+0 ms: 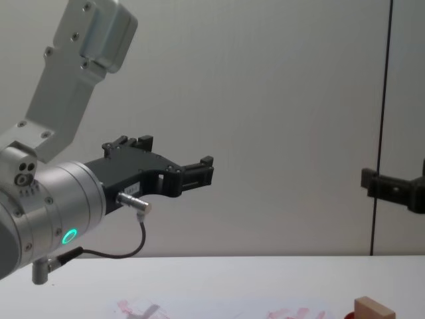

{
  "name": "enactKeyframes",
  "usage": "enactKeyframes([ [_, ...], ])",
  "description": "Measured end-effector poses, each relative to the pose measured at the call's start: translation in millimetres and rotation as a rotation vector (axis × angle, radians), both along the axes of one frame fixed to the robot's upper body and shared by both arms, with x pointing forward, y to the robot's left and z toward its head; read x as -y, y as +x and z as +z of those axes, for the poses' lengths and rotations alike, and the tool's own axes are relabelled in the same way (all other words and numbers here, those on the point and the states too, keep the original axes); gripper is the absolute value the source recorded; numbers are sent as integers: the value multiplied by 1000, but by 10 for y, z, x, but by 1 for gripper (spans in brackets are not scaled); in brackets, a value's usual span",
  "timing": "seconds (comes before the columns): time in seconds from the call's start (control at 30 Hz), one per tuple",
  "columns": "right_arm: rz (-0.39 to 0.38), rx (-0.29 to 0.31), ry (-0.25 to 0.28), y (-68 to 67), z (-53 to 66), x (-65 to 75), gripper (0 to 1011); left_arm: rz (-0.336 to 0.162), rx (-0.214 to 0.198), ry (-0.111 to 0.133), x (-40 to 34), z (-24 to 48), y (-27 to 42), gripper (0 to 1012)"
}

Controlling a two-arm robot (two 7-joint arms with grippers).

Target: Use the one hand to pick up the stamp and affix it onto the A4 paper.

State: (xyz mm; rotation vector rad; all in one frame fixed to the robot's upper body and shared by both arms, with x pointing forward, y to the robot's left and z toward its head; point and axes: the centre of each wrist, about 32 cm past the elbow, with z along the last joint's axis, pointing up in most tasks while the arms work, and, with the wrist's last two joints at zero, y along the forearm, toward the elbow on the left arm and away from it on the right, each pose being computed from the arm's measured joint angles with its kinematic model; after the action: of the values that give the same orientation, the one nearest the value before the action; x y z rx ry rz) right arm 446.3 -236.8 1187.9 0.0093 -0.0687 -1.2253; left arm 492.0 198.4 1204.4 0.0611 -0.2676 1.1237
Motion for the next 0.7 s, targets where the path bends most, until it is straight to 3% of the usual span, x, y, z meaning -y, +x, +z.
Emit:
enactKeyframes([
  [0.7,-4,14,10,-30,8,4,1003,0,0,0,0,0,0,1001],
])
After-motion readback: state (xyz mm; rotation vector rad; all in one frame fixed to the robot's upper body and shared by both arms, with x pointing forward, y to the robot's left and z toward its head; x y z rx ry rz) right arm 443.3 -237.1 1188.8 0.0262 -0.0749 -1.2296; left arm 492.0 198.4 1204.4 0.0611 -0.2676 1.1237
